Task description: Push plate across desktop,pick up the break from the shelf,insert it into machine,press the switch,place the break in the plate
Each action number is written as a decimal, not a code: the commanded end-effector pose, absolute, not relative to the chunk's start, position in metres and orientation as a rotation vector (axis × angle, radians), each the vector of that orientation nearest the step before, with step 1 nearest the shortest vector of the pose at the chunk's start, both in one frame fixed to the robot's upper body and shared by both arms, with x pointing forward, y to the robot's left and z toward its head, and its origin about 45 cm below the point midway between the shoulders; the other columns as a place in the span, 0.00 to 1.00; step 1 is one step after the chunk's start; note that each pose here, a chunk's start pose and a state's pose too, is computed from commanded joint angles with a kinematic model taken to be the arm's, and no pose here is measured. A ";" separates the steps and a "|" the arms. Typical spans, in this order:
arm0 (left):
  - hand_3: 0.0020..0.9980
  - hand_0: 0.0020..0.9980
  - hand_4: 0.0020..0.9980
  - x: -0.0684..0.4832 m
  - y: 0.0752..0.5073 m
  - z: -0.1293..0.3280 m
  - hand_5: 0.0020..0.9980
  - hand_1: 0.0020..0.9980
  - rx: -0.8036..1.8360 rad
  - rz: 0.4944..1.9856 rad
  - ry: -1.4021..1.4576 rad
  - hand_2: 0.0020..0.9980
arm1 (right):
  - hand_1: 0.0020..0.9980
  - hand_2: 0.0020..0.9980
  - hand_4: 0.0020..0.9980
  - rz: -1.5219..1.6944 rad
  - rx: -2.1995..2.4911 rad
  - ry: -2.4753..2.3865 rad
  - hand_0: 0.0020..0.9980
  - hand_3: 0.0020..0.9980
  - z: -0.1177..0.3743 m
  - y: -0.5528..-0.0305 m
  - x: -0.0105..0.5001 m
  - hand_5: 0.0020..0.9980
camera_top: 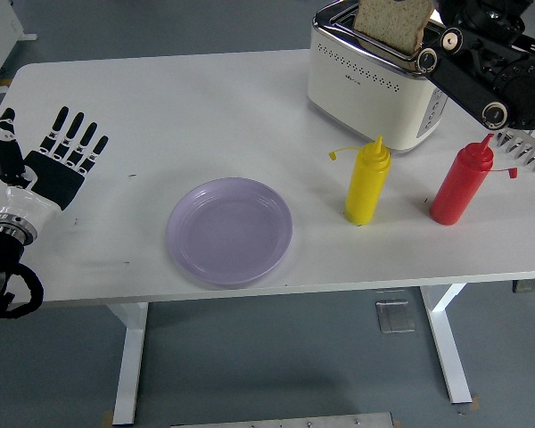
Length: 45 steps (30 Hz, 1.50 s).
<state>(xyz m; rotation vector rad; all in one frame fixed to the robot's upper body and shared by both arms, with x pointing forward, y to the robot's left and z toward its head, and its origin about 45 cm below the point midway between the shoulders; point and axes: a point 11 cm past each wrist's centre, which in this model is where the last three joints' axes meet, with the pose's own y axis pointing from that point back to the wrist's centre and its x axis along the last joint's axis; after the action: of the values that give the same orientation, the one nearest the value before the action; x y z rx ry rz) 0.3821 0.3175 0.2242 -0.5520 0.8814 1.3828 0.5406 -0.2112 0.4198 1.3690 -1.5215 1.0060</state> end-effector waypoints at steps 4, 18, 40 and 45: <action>0.73 0.82 0.78 0.382 0.317 0.225 1.00 0.76 -0.550 1.381 0.880 0.72 | 0.46 0.53 0.13 1.006 1.351 -1.520 0.32 0.40 0.417 -0.211 0.543 0.00; 0.73 0.83 0.78 0.384 0.321 0.233 1.00 0.77 -0.601 1.363 0.913 0.72 | 0.47 0.55 0.13 1.000 1.373 -1.511 0.32 0.48 0.402 -0.207 0.546 0.00; 0.71 0.83 0.80 0.384 0.316 0.239 1.00 0.76 -0.670 1.305 1.004 0.71 | 0.58 0.62 0.32 0.978 1.458 -1.464 0.40 0.58 0.374 -0.196 0.544 0.00; 0.70 0.82 0.80 0.384 0.316 0.239 1.00 0.75 -0.672 1.302 1.007 0.70 | 0.61 0.65 0.34 0.976 1.466 -1.445 0.44 0.61 0.370 -0.196 0.544 0.00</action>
<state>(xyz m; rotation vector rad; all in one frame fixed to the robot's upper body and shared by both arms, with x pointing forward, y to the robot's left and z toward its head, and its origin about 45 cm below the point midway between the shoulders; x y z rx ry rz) 0.3840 0.3156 0.2388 -0.6717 1.0067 1.3023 0.5440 -0.1960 0.3701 1.4655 -1.4453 0.9761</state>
